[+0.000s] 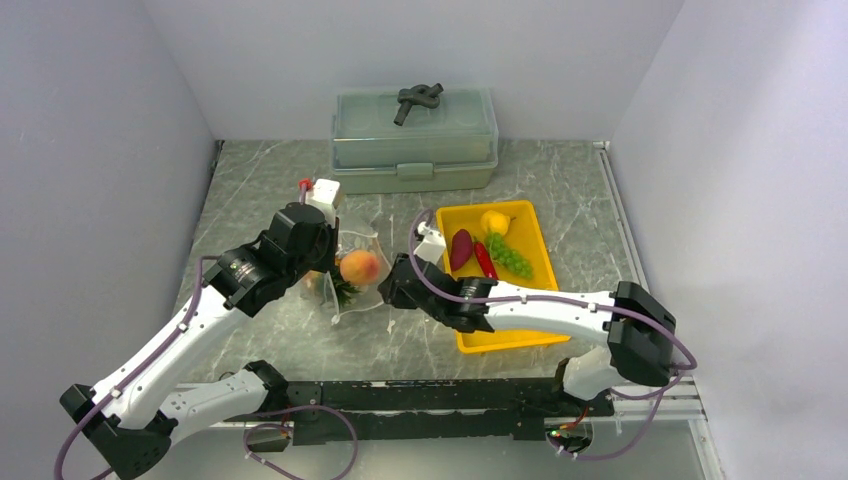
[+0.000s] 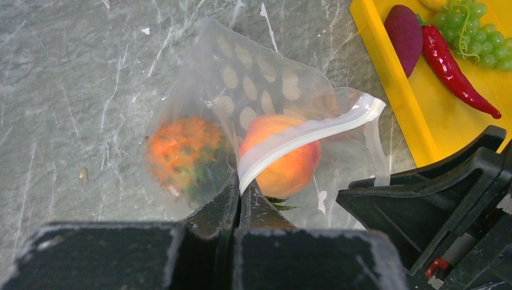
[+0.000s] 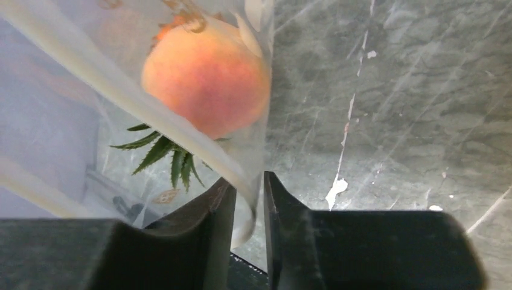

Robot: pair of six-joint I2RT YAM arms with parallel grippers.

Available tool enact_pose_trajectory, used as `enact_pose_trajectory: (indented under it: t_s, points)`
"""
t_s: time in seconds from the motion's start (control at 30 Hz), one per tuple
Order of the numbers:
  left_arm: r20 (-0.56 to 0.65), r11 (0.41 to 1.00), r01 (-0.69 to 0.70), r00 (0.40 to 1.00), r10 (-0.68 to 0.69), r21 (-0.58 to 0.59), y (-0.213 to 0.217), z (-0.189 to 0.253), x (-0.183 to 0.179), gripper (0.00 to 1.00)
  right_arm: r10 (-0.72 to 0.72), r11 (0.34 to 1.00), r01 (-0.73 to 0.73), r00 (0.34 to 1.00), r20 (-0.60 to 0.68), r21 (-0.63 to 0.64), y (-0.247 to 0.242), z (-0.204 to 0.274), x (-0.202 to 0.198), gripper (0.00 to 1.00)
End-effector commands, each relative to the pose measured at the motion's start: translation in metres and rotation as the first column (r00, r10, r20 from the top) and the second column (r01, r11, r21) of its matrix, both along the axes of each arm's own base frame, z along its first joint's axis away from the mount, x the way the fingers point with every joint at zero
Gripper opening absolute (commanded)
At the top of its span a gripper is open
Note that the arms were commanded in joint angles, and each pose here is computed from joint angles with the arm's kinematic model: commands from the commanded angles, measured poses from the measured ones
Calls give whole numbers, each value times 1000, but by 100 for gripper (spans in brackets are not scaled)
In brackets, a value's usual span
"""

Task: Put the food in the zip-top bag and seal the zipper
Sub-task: Adjust the zipper food storage bag at the center of the board.

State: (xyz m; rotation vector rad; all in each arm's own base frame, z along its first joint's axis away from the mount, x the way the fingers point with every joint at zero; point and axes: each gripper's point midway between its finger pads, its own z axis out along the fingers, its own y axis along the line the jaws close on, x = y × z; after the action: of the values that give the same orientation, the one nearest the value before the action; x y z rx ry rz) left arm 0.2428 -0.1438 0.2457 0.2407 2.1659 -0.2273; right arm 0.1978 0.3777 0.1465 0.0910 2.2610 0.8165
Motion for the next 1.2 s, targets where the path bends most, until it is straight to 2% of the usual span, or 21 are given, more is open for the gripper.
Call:
enact_pose_trajectory:
  t_s: [0.0,0.03,0.07,0.53,0.77,0.9,1.17]
  points:
    - [20,1000,4,1000,-4,-28,-3,7,2,0,-17,993,11,998,56,114,20,46,10,14]
    - [21,1000,5,1000,-5,-30,-3,7,2,0,-21,993,12,998,67,120,20,52,11,3]
    - [21,1000,4,1000,-4,-28,-3,7,2,0,-28,992,18,996,81,123,18,58,14,0]
    - [90,997,30,996,-24,-65,-1,24,-3,0,17,974,-71,971,239,216,12,145,10,0]
    - [154,991,75,986,-57,-115,-3,73,-9,0,27,983,-71,969,246,170,-2,153,8,0]
    - [143,987,110,985,-92,-117,-7,91,-13,0,9,986,-50,969,245,161,-13,147,8,0]
    - [92,987,122,989,-112,-105,-16,76,-9,0,1,990,-29,979,203,135,-20,122,4,0]
